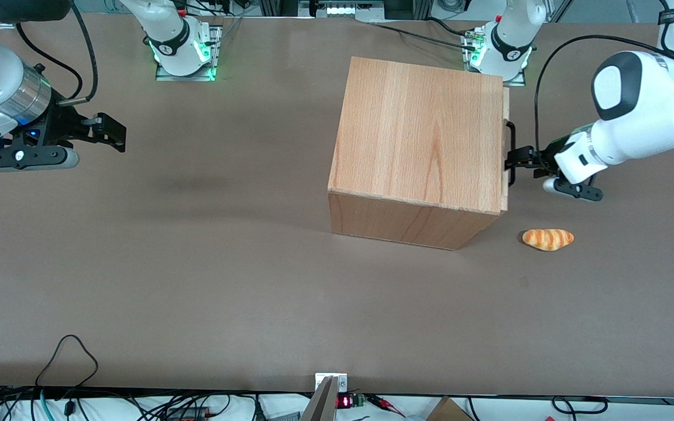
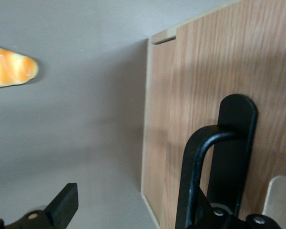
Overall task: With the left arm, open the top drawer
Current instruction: 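Pull the drawer handle outward from the box with the left gripper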
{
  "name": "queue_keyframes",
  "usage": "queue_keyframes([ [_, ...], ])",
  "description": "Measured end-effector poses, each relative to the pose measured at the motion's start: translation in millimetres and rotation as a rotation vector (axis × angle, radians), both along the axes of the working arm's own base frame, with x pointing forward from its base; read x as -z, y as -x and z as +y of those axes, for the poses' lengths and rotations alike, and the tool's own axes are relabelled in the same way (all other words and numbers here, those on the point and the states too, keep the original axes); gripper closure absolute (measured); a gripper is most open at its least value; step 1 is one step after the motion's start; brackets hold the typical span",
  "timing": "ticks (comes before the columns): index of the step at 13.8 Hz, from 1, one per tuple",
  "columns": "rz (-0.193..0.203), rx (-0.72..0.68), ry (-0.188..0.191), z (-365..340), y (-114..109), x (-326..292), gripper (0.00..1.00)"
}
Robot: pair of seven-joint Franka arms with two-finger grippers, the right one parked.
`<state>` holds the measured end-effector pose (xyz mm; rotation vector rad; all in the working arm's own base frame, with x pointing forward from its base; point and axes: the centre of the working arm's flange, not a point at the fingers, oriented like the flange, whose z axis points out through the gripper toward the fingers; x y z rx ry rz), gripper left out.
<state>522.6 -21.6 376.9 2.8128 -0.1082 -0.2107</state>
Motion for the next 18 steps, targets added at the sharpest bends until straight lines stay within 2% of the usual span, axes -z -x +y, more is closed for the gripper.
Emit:
queue_keyframes([
  [3, 0.013, -0.029, -0.014, 23, 0, 4, 0.0],
  [13, 0.019, -0.151, -0.088, 111, 6, -3, 0.0],
  [18, 0.023, -0.194, -0.112, 144, 12, -4, 0.0],
])
